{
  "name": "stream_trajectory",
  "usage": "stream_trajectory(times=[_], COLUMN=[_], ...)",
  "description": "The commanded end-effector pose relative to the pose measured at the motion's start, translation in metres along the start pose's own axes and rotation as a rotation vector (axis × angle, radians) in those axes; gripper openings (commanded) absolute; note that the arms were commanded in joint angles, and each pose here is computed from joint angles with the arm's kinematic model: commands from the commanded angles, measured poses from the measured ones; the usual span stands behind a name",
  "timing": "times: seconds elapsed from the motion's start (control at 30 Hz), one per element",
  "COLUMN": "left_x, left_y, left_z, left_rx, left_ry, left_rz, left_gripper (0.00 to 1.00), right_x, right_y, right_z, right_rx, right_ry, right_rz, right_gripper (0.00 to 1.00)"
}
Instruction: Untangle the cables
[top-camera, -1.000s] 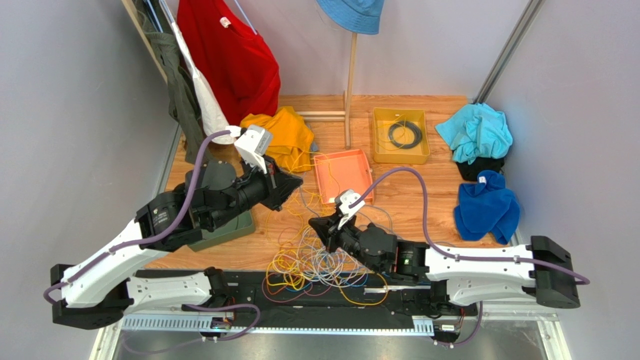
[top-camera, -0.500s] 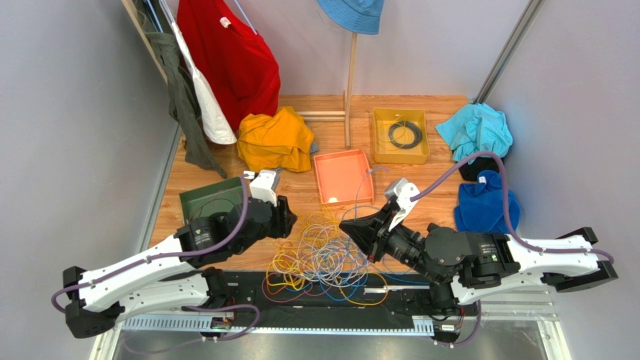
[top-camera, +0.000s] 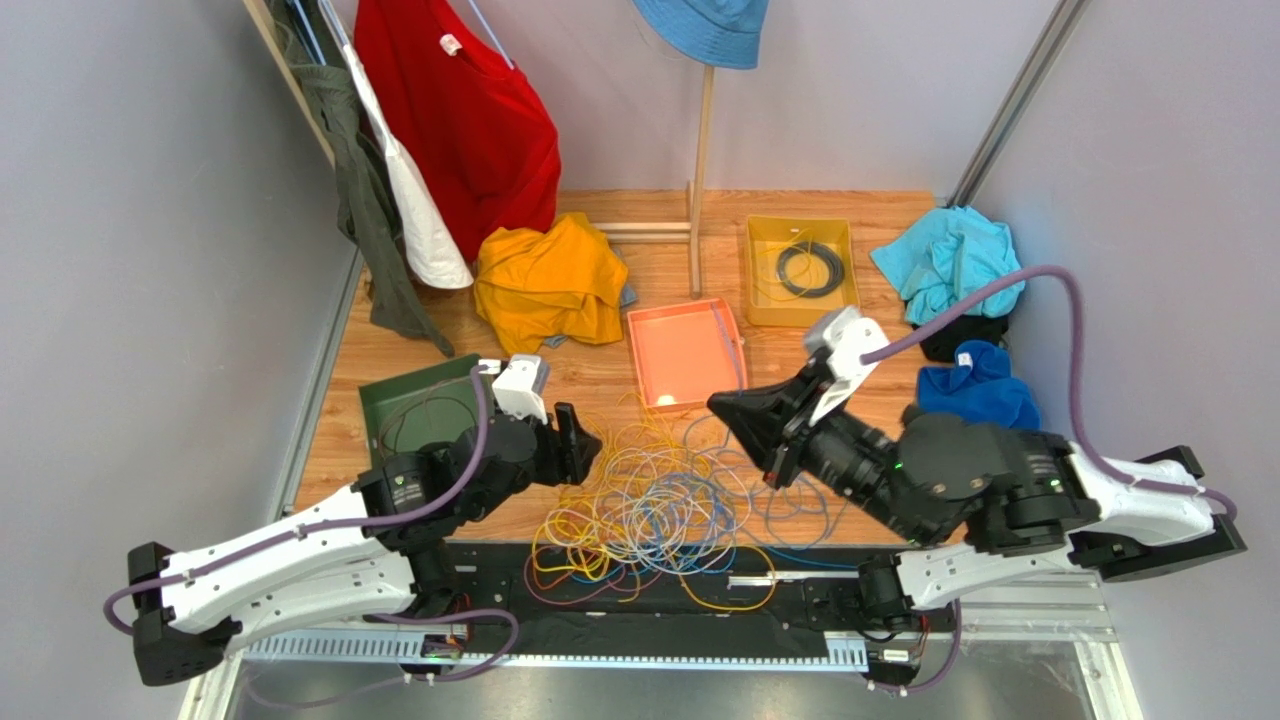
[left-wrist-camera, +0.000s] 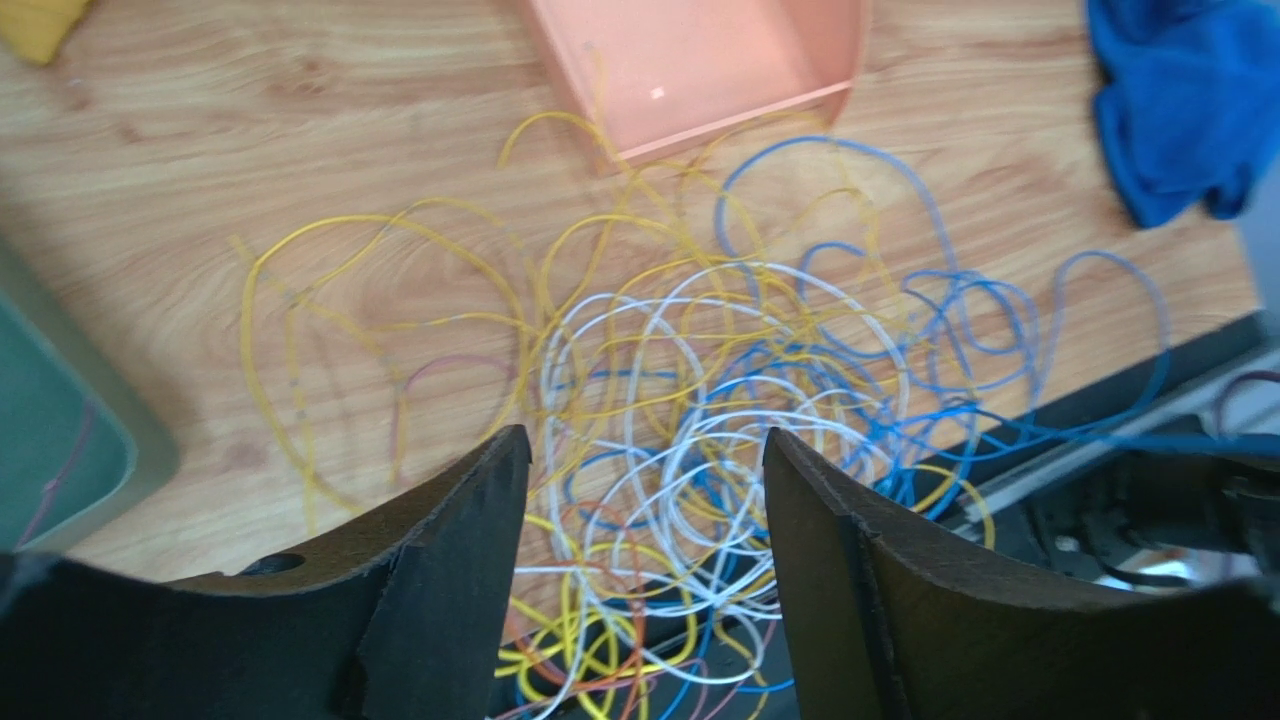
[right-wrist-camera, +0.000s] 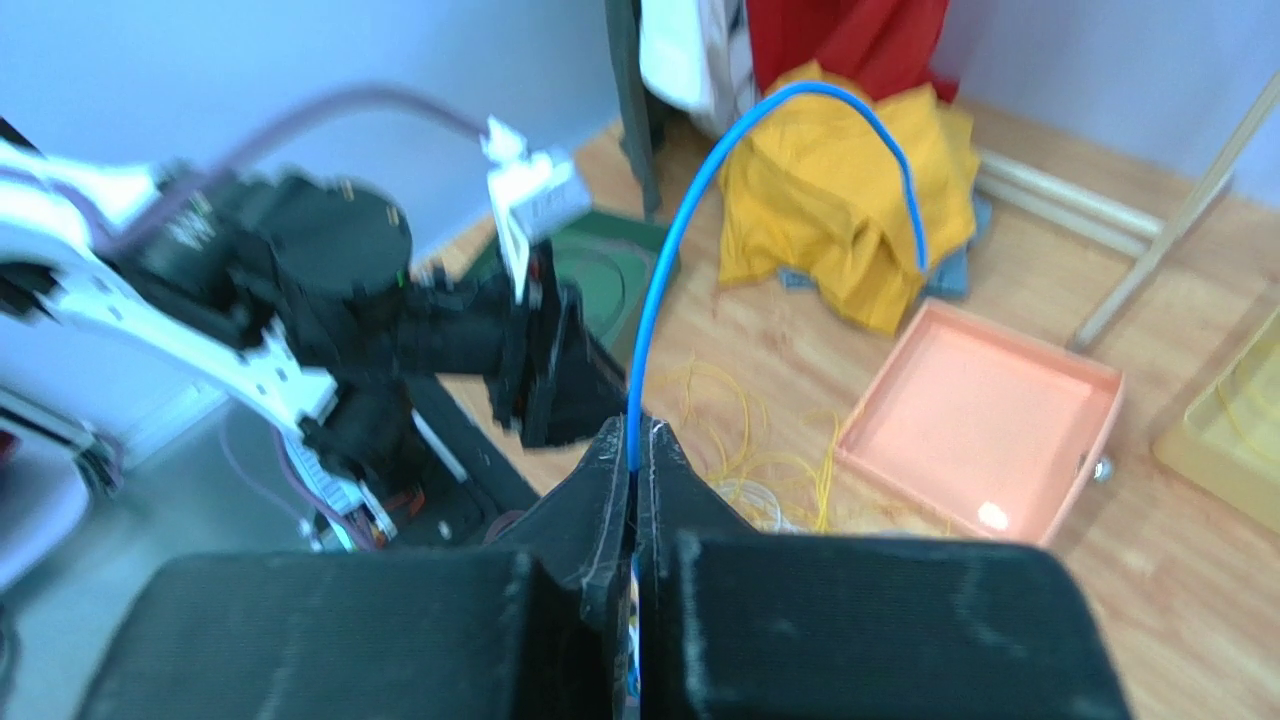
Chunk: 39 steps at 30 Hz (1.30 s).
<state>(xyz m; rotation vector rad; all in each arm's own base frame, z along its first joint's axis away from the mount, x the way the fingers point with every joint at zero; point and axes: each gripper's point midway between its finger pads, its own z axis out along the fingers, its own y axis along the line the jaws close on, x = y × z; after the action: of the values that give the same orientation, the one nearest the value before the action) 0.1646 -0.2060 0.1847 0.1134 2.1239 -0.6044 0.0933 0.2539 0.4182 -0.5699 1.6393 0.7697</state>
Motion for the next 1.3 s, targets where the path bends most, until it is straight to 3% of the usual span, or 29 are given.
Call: stream_trajectory(times=[0.0, 0.3, 0.5, 0.73, 0.87, 1.03, 1.27], left_x=[-0.024, -0.035, -0.043, -0.02, 0.02, 0.078, 0.095], left_y=[-0.041, -0.058, -0.079, -0.066, -0.032, -0.015, -0.004], left_z=[-0.008, -0.016, -0.029, -0.013, 0.006, 0.024, 0.026], left_rx=[0.225, 0.366, 0.545, 0.457, 0.306, 0.3, 0.273], left_ry=[-0.102, -0.197, -0.304, -0.2, -0.082, 0.033, 0.071], left_rz=[-0.014, -0.043, -0.046, -0.045, -0.164, -0.279, -0.299], left_gripper=[0.65, 0.64, 0.68, 0.64, 0.62, 0.58, 0.56], right_x=[-0.078, -0.181, -0.205, -0.191, -0.189, -0.19, -0.177], right_y=[-0.003, -0.005, 0.001, -0.007, -0.023, -0.06, -0.083], right_z=[-0.015, -0.037, -0.045, -0.027, -0.01, 0.023, 0.082], right_rx=[-0.02, -0.034, -0.077, 0.042, 0.111, 0.193, 0.212], right_ry=[-0.179, -0.444, -0.494, -0.475, -0.487, -0.473, -0.41], right_rz=[0.011, 0.033, 0.041, -0.043, -0.065, -0.033, -0.008], right_gripper=[0.0, 0.0, 0.0, 0.0, 0.0, 0.0, 0.0])
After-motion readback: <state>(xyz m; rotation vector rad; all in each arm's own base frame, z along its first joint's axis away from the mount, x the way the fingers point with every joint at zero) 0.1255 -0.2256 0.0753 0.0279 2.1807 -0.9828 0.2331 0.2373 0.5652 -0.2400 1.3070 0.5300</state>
